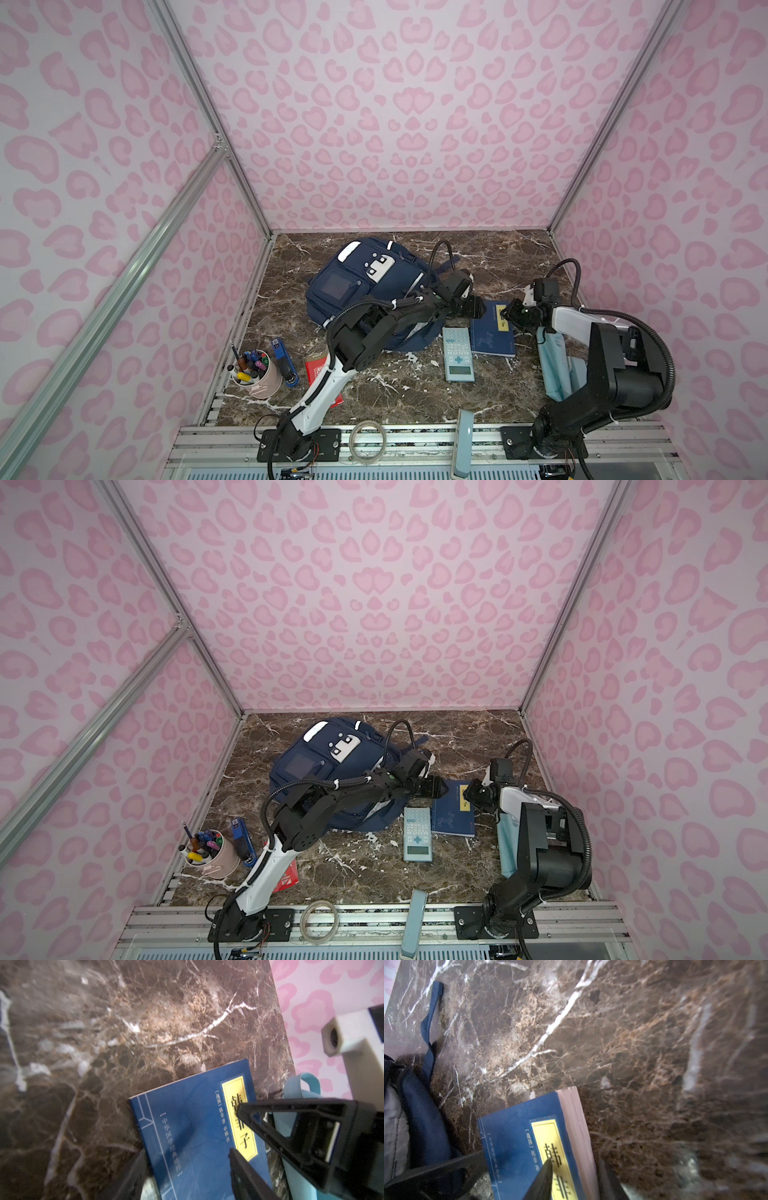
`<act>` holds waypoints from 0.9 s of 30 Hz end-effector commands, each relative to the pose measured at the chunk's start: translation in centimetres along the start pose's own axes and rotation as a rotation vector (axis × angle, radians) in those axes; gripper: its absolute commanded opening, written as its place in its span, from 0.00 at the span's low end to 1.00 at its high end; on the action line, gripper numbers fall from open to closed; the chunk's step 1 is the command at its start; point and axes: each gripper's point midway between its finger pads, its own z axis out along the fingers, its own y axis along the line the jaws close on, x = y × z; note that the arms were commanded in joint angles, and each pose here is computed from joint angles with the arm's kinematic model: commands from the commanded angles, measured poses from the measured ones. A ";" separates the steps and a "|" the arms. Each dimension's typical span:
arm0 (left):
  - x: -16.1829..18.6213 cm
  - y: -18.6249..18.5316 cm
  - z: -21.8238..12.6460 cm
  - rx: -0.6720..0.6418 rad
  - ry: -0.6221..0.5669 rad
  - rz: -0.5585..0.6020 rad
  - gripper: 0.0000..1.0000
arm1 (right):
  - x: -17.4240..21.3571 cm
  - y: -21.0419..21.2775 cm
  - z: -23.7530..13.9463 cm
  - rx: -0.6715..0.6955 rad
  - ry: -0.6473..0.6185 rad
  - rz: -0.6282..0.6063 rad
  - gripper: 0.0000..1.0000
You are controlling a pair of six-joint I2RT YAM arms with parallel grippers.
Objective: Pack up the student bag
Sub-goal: 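Grasp the blue book's edge with the right gripper while left reaches toward it, then lift the blue book upright off the table with the right gripper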
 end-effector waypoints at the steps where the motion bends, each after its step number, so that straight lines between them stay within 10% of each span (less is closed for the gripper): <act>1: 0.2 -0.2 0.4 -0.001 0.029 0.002 0.65 | 3.5 -1.9 0.4 0.074 0.146 0.050 0.28; 9: 0.7 0.4 0.4 -0.007 0.040 -0.005 0.65 | 3.2 -1.9 0.2 0.074 0.130 0.044 0.00; 27: -1.4 -0.4 -5.7 0.177 -0.062 -0.055 0.71 | -1.4 4.1 -8.0 -0.287 -0.088 0.070 0.00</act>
